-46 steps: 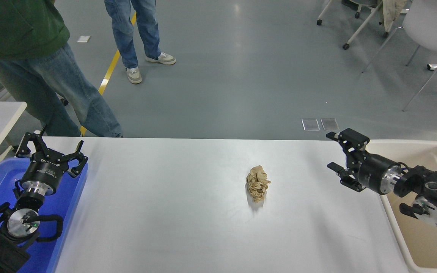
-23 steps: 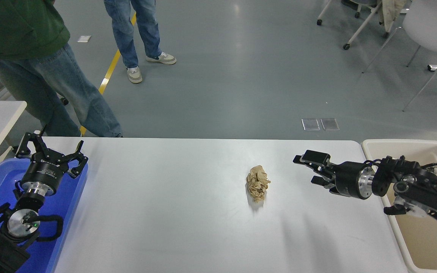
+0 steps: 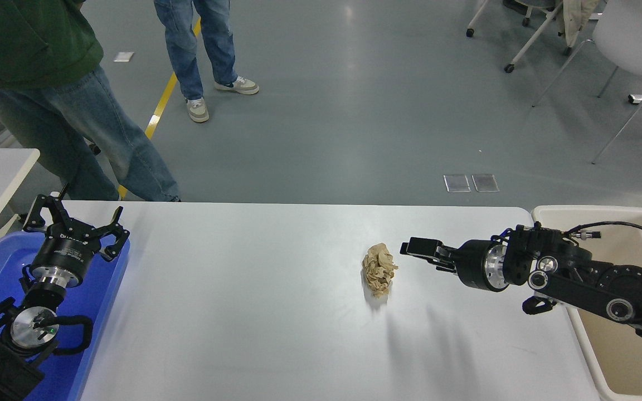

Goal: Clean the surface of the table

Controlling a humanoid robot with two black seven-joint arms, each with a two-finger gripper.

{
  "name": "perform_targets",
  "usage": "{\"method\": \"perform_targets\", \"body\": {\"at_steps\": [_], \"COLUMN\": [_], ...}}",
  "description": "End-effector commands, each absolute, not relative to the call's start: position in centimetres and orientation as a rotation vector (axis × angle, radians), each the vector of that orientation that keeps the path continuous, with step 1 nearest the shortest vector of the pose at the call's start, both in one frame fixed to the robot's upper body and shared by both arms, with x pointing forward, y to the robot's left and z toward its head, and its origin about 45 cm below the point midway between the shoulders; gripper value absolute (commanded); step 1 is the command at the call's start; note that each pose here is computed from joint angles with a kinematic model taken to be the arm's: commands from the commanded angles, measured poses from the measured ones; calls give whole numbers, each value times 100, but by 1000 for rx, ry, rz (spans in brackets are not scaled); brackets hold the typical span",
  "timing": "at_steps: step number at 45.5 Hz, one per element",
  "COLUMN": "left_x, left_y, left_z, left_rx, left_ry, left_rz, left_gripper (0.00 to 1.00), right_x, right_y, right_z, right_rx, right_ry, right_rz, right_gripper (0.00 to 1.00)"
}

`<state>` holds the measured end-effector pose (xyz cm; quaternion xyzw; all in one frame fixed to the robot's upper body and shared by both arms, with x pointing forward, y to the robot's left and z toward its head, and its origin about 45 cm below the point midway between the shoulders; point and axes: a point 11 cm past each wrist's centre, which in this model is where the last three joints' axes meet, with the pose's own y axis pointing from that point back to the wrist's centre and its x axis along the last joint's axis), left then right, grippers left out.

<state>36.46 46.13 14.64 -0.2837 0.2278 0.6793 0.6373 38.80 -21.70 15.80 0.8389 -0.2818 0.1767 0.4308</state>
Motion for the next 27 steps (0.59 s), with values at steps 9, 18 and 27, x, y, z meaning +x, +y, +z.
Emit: {"method": "perform_targets", "body": {"at_steps": [9, 18, 27], "left_x": [3645, 3645, 3645], "left_y": [4614, 4613, 4613], "left_z": [1464, 1463, 1463], "left_rx": [-649, -648, -648], "left_ry": [519, 520, 520], "left_rz": [1552, 1551, 1551], "left_gripper": [100, 100, 100], "right_x": [3999, 4091, 4019], "right_y": [-1640, -1521, -1259], "right_z": [1515, 1347, 1275], "right_rx": [2066, 1906, 1883], "right_ry": [-581, -501, -469], "right_rz": [551, 761, 883], "right_gripper": [100, 100, 100]}}
